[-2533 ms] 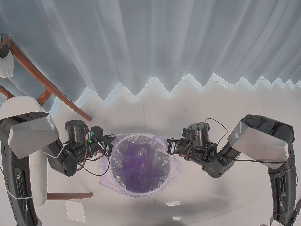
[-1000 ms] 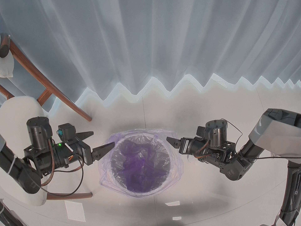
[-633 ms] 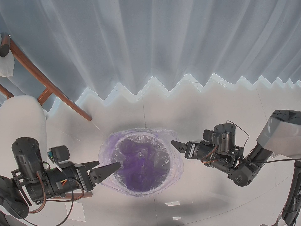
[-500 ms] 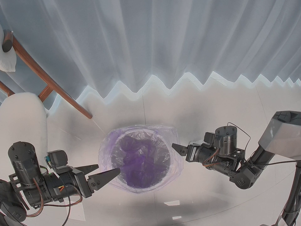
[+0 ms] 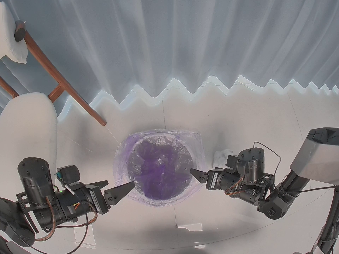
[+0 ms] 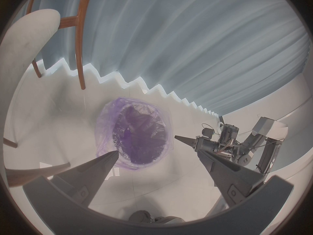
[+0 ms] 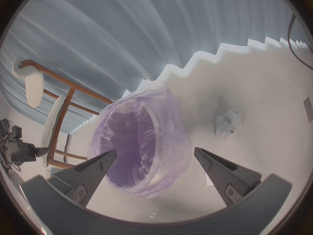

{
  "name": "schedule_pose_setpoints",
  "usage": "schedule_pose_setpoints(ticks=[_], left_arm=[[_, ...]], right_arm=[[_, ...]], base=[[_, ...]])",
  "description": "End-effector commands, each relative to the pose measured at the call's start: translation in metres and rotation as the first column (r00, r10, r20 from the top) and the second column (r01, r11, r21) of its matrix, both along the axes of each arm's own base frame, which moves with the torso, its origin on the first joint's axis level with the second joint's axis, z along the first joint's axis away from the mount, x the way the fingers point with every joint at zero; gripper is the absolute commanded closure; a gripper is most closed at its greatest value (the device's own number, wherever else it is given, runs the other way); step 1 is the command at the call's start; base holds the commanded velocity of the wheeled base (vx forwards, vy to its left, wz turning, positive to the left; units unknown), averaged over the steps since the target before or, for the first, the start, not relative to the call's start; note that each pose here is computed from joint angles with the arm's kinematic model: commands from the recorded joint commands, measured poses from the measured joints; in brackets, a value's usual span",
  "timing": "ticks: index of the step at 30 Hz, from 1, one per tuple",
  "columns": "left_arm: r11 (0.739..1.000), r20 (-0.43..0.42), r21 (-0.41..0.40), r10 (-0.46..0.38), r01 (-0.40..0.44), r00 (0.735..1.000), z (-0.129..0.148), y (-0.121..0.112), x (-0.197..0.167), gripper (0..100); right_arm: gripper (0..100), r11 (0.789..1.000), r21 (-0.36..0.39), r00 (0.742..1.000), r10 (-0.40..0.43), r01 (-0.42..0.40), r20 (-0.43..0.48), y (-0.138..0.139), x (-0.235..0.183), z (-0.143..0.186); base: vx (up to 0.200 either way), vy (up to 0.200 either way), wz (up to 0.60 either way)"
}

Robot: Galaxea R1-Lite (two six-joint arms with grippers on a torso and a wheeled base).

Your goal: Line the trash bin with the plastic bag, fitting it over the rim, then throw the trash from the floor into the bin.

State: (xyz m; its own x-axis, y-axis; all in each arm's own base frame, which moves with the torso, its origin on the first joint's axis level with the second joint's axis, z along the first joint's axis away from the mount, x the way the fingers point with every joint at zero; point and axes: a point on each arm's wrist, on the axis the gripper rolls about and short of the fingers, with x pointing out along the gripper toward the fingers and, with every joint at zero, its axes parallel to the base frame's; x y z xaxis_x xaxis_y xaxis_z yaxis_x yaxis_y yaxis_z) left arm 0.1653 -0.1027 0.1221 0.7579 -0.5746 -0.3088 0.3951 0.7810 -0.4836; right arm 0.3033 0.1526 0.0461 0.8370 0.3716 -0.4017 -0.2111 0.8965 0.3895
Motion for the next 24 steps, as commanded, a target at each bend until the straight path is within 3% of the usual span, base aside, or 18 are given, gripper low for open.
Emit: schedule_pose_setpoints(ticks=[1,5,8,16,20,24], left_arm=[[1.000,-0.011,0.006,0.009,-0.009,1.000,-0.002,-0.006,0.013,0],[0.999,-0.026,0.029,0.019,-0.018,0.999,-0.005,-0.004,0.015,0],[0.995,-0.009,0.098,0.032,-0.031,0.999,-0.011,-0.004,0.017,0],[0.977,0.060,0.211,0.024,-0.036,0.998,-0.012,-0.003,0.018,0],[0.970,0.059,0.240,0.024,-0.037,0.998,-0.015,-0.002,0.016,0],[0.960,0.034,0.278,0.025,-0.033,0.999,-0.023,0.001,0.013,0]], right_arm=[[0,1.000,-0.001,1.000,0.001,-0.001,-0.005,0.000,-0.001,-0.001],[0,1.000,-0.025,1.000,-0.009,0.009,-0.014,0.000,-0.003,-0.005],[0,0.999,-0.034,0.999,-0.035,0.035,0.005,0.003,0.004,-0.004],[0,0.997,-0.070,1.000,-0.015,0.016,0.017,0.024,0.027,0.005],[0,0.997,-0.072,1.000,0.017,-0.016,0.011,0.041,0.032,0.008],[0,0.997,-0.077,1.000,-0.005,0.006,0.012,0.041,0.032,0.006]], base=[[0.000,-0.200,0.00],[0.000,-0.200,0.00],[0.000,-0.200,0.00],[0.000,0.000,0.00],[0.000,0.000,0.00],[0.000,0.000,0.00]])
